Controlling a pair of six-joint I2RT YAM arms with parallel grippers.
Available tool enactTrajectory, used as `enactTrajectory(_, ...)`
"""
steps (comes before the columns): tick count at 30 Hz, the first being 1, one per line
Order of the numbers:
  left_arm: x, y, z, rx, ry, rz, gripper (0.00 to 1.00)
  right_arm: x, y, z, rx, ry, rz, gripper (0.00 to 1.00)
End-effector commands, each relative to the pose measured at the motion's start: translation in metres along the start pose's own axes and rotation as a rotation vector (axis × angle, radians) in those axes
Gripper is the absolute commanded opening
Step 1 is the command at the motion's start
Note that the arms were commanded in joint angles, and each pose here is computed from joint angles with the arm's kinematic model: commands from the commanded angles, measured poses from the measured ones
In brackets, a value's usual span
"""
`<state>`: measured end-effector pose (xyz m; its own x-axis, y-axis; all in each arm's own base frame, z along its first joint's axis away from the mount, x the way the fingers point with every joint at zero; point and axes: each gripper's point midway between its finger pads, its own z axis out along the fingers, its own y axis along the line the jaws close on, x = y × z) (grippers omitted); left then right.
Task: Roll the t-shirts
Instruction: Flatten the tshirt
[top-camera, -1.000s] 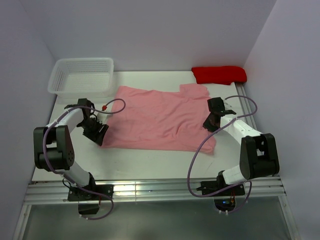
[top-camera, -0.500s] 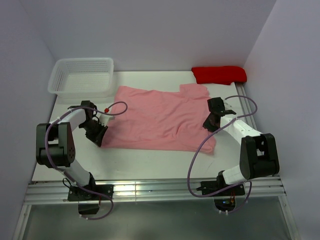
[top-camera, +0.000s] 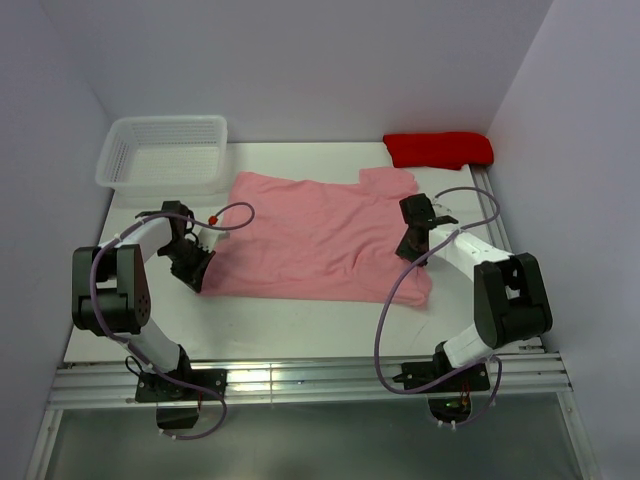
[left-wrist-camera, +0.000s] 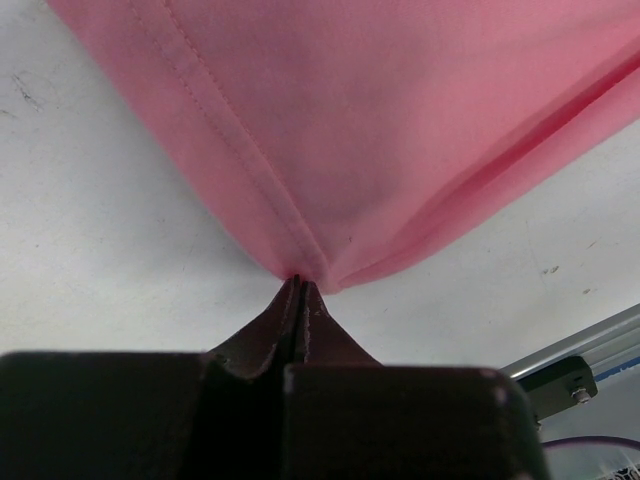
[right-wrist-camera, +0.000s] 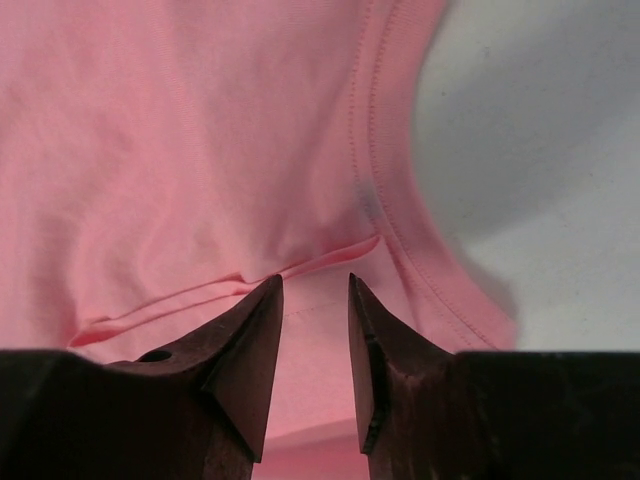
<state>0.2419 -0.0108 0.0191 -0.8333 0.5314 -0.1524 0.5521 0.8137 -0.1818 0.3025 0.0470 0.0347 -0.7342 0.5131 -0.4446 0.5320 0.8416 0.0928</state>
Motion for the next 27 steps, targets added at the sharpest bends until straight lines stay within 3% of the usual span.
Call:
enactTrajectory(1,-0.017,0.002,-0.013,-0.019,-0.064,0.019,0.0,-0.015,-0.007,-0.003,0.062,-0.052,-0.013,0.41)
enactTrajectory(20,-0.024,0.001,-0.021,-0.022,-0.087,0.02,0.0,-0.005,-0.019,0.005,0.126,-0.044,-0.036,0.47)
enactTrajectory(27,-0.025,0.001,-0.023,-0.024,-0.09,0.021,0.0,-0.005,-0.019,0.002,0.12,-0.051,-0.028,0.2)
